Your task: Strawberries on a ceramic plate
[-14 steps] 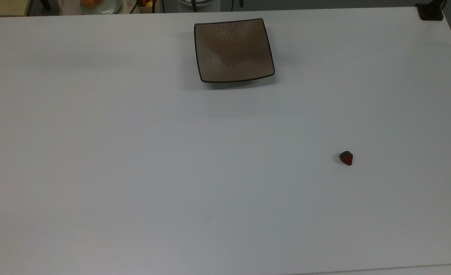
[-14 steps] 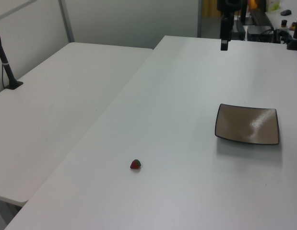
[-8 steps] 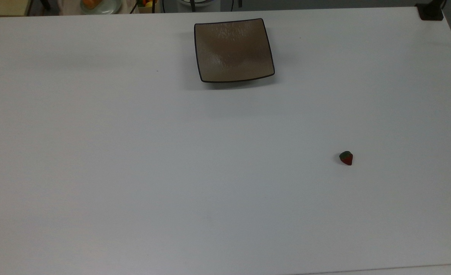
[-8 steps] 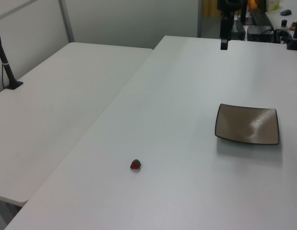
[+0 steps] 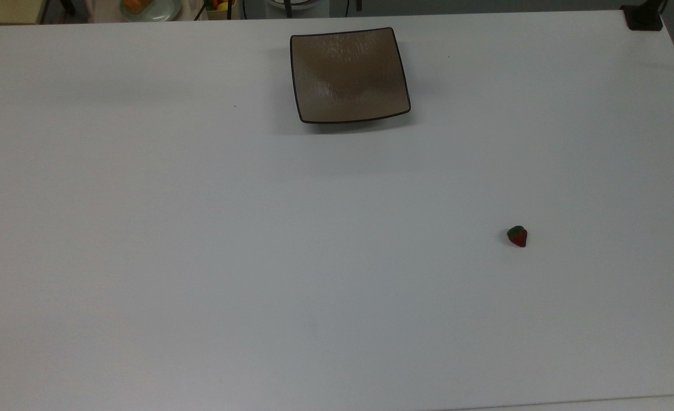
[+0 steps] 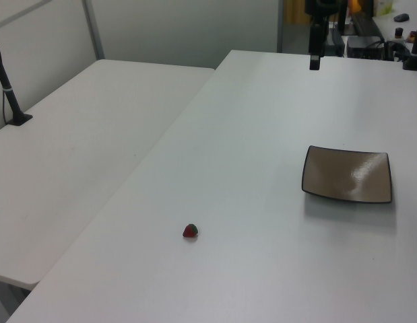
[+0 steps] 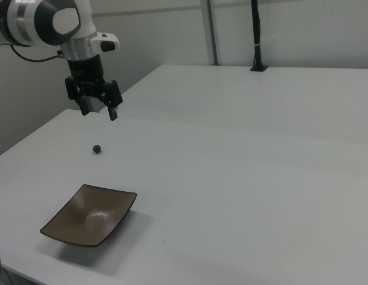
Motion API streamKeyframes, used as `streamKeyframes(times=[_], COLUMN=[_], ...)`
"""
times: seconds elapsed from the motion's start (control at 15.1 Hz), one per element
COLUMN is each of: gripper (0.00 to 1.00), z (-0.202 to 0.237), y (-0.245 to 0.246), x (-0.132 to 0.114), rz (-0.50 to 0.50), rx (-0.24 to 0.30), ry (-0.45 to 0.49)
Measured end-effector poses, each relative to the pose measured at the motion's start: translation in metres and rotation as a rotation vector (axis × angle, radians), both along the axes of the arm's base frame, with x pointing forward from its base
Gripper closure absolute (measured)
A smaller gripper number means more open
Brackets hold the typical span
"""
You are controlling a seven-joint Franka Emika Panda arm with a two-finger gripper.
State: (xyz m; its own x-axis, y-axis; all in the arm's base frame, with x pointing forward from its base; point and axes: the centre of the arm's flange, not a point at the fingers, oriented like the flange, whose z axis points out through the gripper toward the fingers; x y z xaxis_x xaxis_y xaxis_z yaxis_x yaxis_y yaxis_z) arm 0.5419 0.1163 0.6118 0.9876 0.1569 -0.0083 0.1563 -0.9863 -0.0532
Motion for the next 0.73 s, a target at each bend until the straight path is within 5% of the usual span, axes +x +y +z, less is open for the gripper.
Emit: streamKeyframes(times=[0.73], gripper=[0.00], z=[-0.020], y=[0.014], x=[0.016], rz=[0.010], rx=[0.025], ry=[-0.005])
